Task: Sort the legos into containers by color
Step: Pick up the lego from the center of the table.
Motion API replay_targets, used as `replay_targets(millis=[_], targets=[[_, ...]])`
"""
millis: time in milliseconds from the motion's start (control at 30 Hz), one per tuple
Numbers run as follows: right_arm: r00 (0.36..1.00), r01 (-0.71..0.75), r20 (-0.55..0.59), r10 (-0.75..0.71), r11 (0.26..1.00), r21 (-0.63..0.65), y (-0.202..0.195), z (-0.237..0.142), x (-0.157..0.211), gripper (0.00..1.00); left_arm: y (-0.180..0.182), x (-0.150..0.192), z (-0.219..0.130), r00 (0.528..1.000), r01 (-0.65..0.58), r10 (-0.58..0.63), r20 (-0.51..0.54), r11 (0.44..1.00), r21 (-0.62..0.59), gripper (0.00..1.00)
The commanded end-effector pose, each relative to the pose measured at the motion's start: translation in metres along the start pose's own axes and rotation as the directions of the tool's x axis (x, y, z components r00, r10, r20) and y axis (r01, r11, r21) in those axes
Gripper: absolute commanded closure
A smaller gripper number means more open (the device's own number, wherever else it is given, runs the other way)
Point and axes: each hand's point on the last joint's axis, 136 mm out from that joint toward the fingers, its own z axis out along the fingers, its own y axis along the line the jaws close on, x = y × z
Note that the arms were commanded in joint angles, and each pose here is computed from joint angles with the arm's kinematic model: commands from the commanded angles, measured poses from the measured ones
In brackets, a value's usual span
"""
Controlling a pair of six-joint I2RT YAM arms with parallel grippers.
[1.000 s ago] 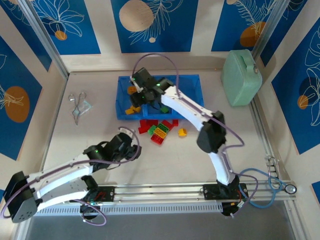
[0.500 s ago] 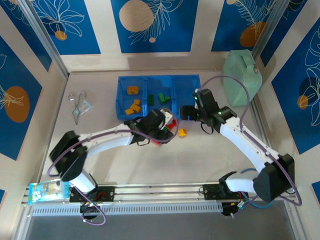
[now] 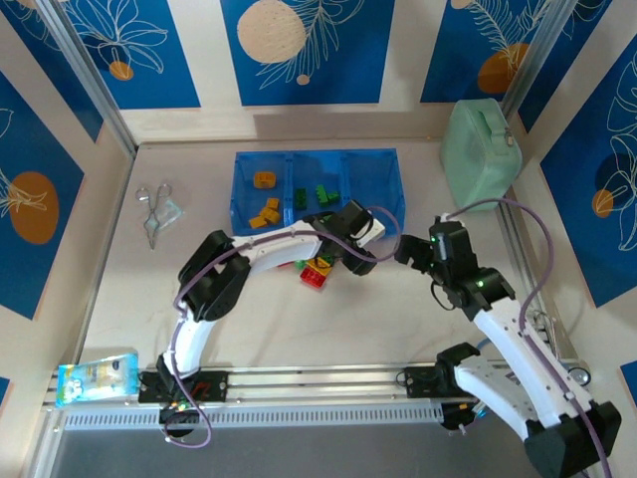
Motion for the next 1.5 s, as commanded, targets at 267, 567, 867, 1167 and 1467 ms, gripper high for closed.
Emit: replay_targets(millis=[267,567,867,1167,1467], targets=[[0.994,-0.106,0.028,0.106,0.994,0.017,-0.02,-0.002,0.002,0.05,-0.009,0.005,0.024,0.996,-0.038,0.042,-0.076,0.998,0.048,0.32],[0.993,-0.112,0.045,0.111,0.994,0.01,-0.02,-0.006,-0.004,0.05,-0.011,0.014,0.042,0.993,-0.033,0.041,-0.113,0.997,0.068,0.34],[0.991,-0.123,0.055,0.123,0.992,-0.001,-0.019,-0.007,-0.007,0.05,-0.014,0.018,0.037,0.993,-0.024,0.032,-0.111,0.997,0.076,0.58],[0.99,-0.127,0.064,0.126,0.992,0.013,-0.025,-0.011,-0.005,0.05,-0.008,-0.003,-0.019,0.999,0.05,-0.051,0.013,0.995,0.084,0.69],[0.992,-0.13,-0.006,0.13,0.991,-0.027,-0.019,0.0,0.005,0.05,0.081,-0.016,-0.13,0.915,0.307,-0.307,0.261,0.951,0.042,0.69]])
